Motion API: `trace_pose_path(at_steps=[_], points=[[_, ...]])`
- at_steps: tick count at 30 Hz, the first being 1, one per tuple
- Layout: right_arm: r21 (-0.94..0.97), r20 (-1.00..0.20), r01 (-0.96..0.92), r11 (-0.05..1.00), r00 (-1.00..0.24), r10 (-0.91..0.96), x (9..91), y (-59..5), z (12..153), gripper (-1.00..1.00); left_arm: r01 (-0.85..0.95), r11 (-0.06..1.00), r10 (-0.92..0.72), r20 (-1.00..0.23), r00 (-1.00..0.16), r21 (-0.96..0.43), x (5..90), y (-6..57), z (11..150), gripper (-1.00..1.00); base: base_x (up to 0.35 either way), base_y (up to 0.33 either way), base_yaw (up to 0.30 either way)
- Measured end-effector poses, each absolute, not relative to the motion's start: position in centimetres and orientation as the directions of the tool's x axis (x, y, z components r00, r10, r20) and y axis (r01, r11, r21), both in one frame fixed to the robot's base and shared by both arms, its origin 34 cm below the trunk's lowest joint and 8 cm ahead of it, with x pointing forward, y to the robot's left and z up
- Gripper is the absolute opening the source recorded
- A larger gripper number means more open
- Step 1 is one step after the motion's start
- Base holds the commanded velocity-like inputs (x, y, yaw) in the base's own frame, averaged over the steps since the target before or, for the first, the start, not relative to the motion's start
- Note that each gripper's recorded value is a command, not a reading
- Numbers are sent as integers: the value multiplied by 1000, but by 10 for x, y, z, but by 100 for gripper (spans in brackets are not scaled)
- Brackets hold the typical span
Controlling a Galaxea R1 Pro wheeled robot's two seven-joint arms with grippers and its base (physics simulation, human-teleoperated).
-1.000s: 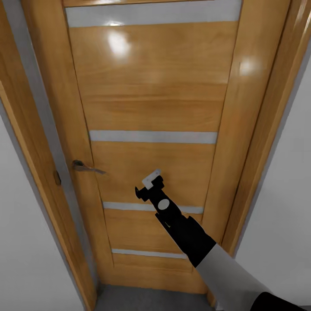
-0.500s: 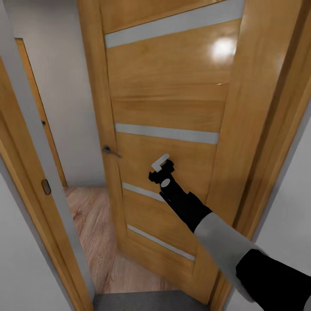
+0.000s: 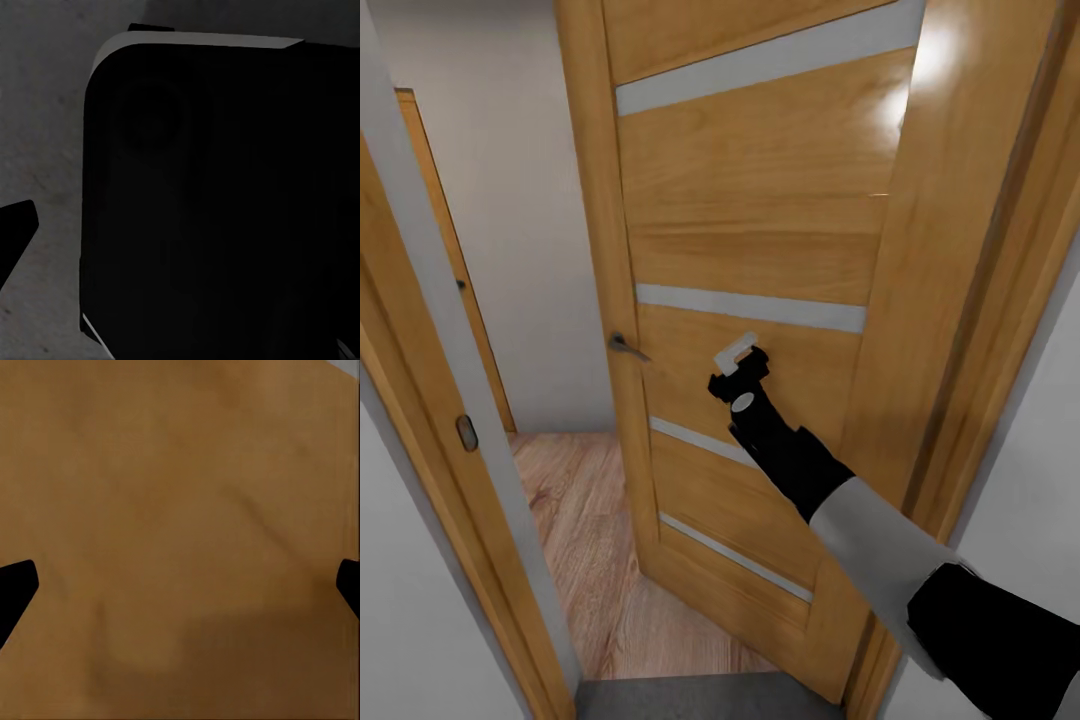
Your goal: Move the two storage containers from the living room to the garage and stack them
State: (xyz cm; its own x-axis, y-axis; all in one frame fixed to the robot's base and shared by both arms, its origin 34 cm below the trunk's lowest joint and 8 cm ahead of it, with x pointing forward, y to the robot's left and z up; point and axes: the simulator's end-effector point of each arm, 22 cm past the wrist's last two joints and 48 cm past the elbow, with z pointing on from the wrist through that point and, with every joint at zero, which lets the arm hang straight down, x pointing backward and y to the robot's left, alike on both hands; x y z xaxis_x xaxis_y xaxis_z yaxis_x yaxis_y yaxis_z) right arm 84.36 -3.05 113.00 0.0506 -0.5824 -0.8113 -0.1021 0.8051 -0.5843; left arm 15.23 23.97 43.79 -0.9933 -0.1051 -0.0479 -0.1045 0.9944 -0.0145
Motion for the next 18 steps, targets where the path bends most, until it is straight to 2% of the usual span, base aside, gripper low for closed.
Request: trace_pose_path(at_steps=[18], points=[[-499, -863, -174, 849, 16, -504, 830, -14, 1133, 100, -105, 994, -105, -48, -993, -15, 152, 240, 438, 100, 0, 0, 0]])
